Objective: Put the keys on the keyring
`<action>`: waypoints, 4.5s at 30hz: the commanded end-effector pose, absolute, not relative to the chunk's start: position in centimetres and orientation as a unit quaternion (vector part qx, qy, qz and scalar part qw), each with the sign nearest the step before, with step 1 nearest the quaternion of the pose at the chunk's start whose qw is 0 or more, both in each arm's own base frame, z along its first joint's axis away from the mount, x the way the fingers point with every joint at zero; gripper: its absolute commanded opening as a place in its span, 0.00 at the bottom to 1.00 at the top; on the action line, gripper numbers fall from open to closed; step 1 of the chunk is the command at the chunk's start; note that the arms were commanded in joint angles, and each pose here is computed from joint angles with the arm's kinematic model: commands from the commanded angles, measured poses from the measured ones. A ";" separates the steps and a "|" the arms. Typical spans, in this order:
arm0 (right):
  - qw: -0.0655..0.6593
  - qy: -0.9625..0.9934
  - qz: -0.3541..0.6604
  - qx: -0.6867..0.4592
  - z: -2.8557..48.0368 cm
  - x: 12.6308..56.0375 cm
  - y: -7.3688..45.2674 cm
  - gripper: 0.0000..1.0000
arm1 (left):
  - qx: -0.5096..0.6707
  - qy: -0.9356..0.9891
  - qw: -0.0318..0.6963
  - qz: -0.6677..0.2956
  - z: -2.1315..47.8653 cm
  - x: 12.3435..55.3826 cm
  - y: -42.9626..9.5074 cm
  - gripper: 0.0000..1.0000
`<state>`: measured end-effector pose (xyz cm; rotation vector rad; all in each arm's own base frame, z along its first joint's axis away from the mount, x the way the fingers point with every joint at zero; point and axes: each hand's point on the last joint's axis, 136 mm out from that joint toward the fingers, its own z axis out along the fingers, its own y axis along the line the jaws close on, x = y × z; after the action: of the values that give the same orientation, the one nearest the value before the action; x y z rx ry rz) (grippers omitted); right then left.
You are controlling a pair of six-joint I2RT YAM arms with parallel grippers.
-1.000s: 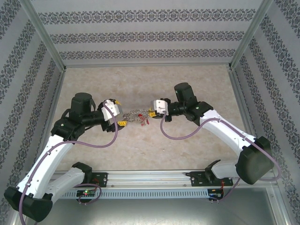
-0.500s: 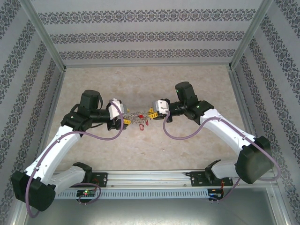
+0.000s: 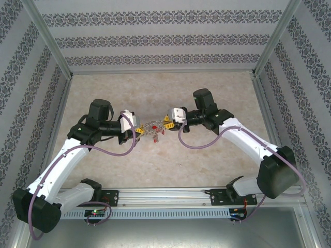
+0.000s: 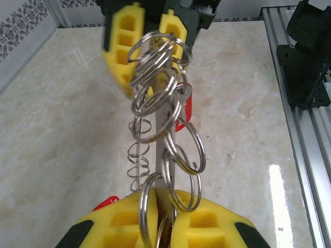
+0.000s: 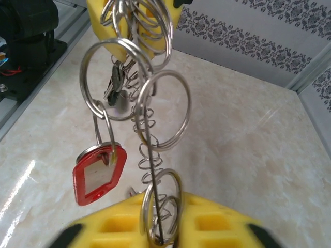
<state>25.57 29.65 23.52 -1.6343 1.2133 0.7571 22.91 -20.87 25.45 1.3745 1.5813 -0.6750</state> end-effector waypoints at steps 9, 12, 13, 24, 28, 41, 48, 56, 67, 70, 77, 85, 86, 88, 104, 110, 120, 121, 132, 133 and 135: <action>0.498 0.560 0.227 -0.622 23.4 28.6 26.5 0.45 | 0.546 0.649 0.496 -0.188 25.8 25.5 -20.6 0.00; 0.528 0.548 0.205 -0.615 25.6 28.4 25.7 0.46 | 0.534 0.658 0.498 -0.183 25.6 25.9 -20.6 0.00; 0.538 0.539 0.204 -0.615 26.3 28.0 25.6 0.46 | 0.533 0.659 0.497 -0.185 25.4 26.0 -20.6 0.00; 0.570 0.420 0.159 -0.688 29.7 23.9 32.3 0.45 | 0.518 0.698 0.467 -0.163 23.6 27.0 -21.3 0.00; 0.549 0.419 0.152 -0.707 28.4 23.7 33.3 0.41 | 0.511 0.701 0.468 -0.169 23.7 27.1 -21.5 0.00; 0.520 0.435 0.136 -0.722 25.9 25.0 34.6 0.38 | 0.518 0.683 0.473 -0.203 23.8 25.7 -22.2 0.00; 0.509 0.434 0.119 -0.734 25.7 25.4 34.1 0.45 | 0.527 0.682 0.467 -0.201 22.9 25.3 -22.1 0.00; 0.467 0.458 0.112 -0.749 23.2 26.0 33.4 0.36 | 0.533 0.672 0.478 -0.191 22.7 25.1 -21.9 0.00; 0.421 0.501 0.141 -0.743 22.2 26.8 32.8 0.34 | 0.555 0.653 0.492 -0.154 22.5 24.9 -21.4 0.00; 0.410 0.503 0.156 -0.745 22.0 26.5 33.0 0.27 | 0.554 0.652 0.496 -0.150 22.6 24.9 -21.3 0.00; 0.390 0.507 0.174 -0.749 21.5 26.3 33.4 0.17 | 0.546 0.653 0.502 -0.154 22.5 24.9 -21.4 0.00; 0.400 0.507 0.168 -0.745 21.9 27.0 33.1 0.02 | 0.531 0.661 0.499 -0.180 22.6 24.4 -21.8 0.22; 0.403 0.507 0.168 -0.744 22.0 27.1 33.0 0.01 | 0.531 0.659 0.498 -0.189 22.6 24.0 -21.9 0.27; 0.409 0.499 0.164 -0.746 22.3 27.0 32.7 0.00 | 0.537 0.649 0.496 -0.211 22.7 22.9 -22.1 0.43; 0.450 0.407 0.161 -0.778 23.9 24.4 30.4 0.00 | 0.535 0.666 0.477 -0.208 22.6 25.2 -21.9 0.55; 0.457 0.397 0.180 -0.775 25.0 23.9 30.7 0.00 | 0.517 0.662 0.492 -0.228 21.5 28.3 -23.3 0.66; 0.448 0.404 0.179 -0.777 24.5 24.0 30.6 0.00 | 0.502 0.637 0.437 -0.389 19.8 28.6 -26.7 0.65; 0.447 0.404 0.178 -0.778 24.4 24.0 30.6 0.00 | 0.500 0.637 0.436 -0.394 19.6 28.6 -26.8 0.66; 0.444 0.409 0.174 -0.778 24.4 24.3 30.5 0.00 | 0.496 0.638 0.424 -0.409 18.3 27.0 -26.8 0.76; 0.444 0.408 0.175 -0.778 24.3 24.3 30.6 0.00 | 0.494 0.641 0.425 -0.406 18.0 26.9 -26.8 0.77; 0.444 0.408 0.175 -0.778 24.4 24.3 30.6 0.00 | 0.492 0.645 0.426 -0.400 17.7 26.7 -26.6 0.77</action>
<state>24.47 30.11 22.94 -1.9381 1.0735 0.4254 27.42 -26.29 16.66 1.2283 1.6738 -0.9892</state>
